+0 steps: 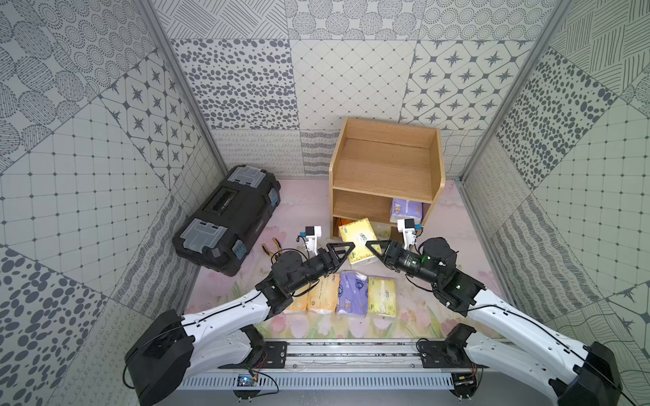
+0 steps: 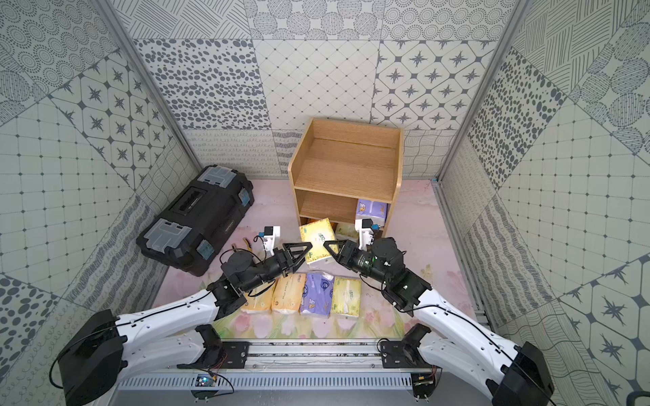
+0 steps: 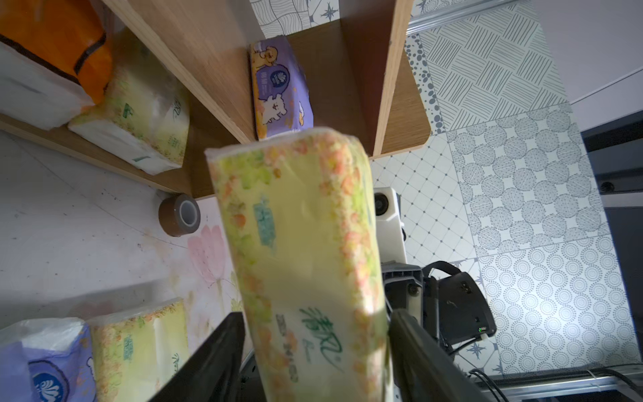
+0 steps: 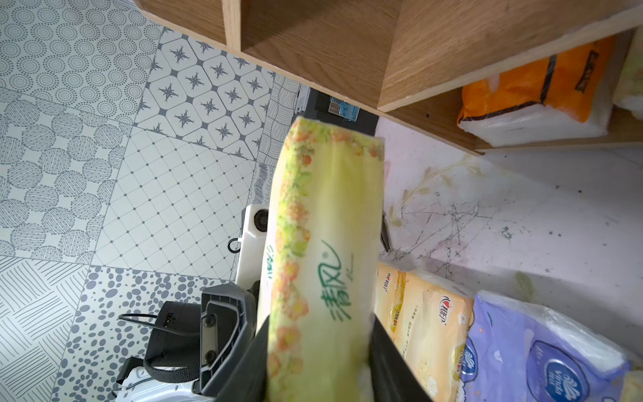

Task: Remove the tissue boxes from the shelf
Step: Pick up a box of tissues from the shelf.

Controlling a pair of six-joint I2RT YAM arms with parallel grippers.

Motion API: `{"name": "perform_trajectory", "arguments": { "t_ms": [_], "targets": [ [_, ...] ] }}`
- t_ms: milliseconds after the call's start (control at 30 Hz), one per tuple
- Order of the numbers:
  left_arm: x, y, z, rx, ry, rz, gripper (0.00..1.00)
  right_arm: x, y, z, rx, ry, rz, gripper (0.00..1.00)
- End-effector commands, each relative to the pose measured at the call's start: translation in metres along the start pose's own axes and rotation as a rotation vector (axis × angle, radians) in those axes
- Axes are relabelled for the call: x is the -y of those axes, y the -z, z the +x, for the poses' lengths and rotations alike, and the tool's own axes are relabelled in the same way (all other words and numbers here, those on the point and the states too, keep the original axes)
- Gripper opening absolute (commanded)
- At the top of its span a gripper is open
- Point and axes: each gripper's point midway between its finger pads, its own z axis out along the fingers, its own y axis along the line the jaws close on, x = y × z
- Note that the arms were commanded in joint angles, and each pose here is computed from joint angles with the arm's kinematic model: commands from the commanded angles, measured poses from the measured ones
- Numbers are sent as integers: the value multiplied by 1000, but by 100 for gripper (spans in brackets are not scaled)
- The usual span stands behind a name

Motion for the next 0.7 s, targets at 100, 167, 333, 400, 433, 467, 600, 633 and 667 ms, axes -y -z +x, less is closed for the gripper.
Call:
{"name": "perform_trajectory", "arguments": {
  "t_ms": [100,167,333,400,433,467,600,633,667],
  "targets": [
    [35,-12,5,-25,-10,176,42,2,8,-3,38,-11,-13,17],
    [34,-14,7,-28,-11,170,34,9,12,-4,52,-5,20,18],
    [27,-21,11,-46,-33,122,23,22,25,-10,82,80,149,51],
    [20,-22,13,-46,-45,78,22,29,33,-17,104,126,232,67],
    [16,-23,13,-47,-54,56,21,33,39,-22,132,141,270,73],
    [10,-24,15,-51,-64,26,21,37,46,-27,161,152,308,77],
    [-16,-23,29,-89,-108,-92,19,47,76,-46,276,199,434,81],
    [-22,-23,36,-105,-120,-117,19,47,81,-49,291,214,452,81],
    [-30,-23,46,-126,-131,-149,19,46,87,-51,304,233,465,81]
  ]
}}
